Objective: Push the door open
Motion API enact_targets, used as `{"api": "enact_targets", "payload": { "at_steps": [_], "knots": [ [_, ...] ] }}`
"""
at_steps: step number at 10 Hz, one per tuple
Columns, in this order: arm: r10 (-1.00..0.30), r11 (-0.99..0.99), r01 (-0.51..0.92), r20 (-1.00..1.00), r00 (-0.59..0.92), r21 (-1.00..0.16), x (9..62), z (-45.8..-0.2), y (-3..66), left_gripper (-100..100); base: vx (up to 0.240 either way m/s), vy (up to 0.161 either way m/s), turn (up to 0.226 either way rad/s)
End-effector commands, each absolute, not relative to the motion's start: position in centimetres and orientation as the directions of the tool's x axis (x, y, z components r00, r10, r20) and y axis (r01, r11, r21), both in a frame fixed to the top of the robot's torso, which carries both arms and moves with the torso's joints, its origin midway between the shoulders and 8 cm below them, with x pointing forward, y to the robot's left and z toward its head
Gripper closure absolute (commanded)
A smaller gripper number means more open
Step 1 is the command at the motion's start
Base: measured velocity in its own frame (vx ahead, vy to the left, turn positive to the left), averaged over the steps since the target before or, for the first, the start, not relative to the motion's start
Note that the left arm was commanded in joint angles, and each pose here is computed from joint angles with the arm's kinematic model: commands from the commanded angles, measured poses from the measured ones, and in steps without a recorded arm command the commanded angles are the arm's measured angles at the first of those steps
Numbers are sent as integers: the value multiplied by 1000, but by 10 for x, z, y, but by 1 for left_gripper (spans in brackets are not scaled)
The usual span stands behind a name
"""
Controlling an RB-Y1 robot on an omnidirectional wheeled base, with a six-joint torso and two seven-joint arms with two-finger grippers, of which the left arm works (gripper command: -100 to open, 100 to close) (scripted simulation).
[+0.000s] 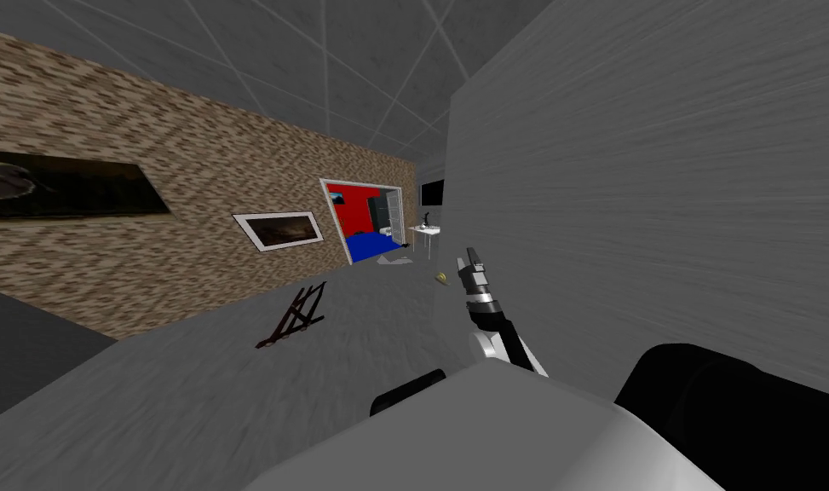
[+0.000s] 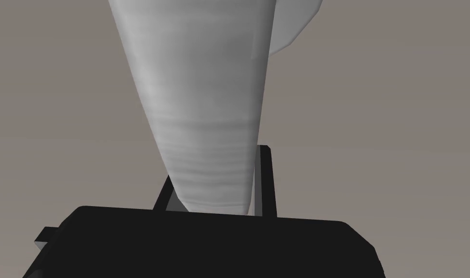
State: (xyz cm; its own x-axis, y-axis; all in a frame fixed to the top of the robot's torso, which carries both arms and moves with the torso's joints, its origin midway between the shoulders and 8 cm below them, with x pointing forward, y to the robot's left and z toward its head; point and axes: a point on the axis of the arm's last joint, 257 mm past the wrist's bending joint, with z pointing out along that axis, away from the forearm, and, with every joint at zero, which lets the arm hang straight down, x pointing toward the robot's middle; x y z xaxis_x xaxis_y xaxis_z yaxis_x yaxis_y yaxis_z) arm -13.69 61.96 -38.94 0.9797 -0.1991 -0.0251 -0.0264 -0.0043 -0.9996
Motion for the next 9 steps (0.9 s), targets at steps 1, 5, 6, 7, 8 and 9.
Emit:
{"api": "enact_targets", "payload": {
  "at_steps": [1,5,6,7,8,9],
  "knots": [
    [-200,32,-18,-24,980,-999,-132,-376,632,100,126,141,23],
    [-143,22,-8,-11,990,-1000,-144,-381,630,100,134,163,46],
    [-128,13,-4,-6,992,-1000,-147,-385,626,100,134,148,50],
    [-112,2,-1,-1,994,-1000,-150,-390,620,100,128,146,30],
    [-98,1,-16,-16,995,-1000,-162,-388,622,100,38,65,53],
    [-70,17,-18,-19,997,-1000,-172,-380,631,100,83,133,109]
  ]
}}
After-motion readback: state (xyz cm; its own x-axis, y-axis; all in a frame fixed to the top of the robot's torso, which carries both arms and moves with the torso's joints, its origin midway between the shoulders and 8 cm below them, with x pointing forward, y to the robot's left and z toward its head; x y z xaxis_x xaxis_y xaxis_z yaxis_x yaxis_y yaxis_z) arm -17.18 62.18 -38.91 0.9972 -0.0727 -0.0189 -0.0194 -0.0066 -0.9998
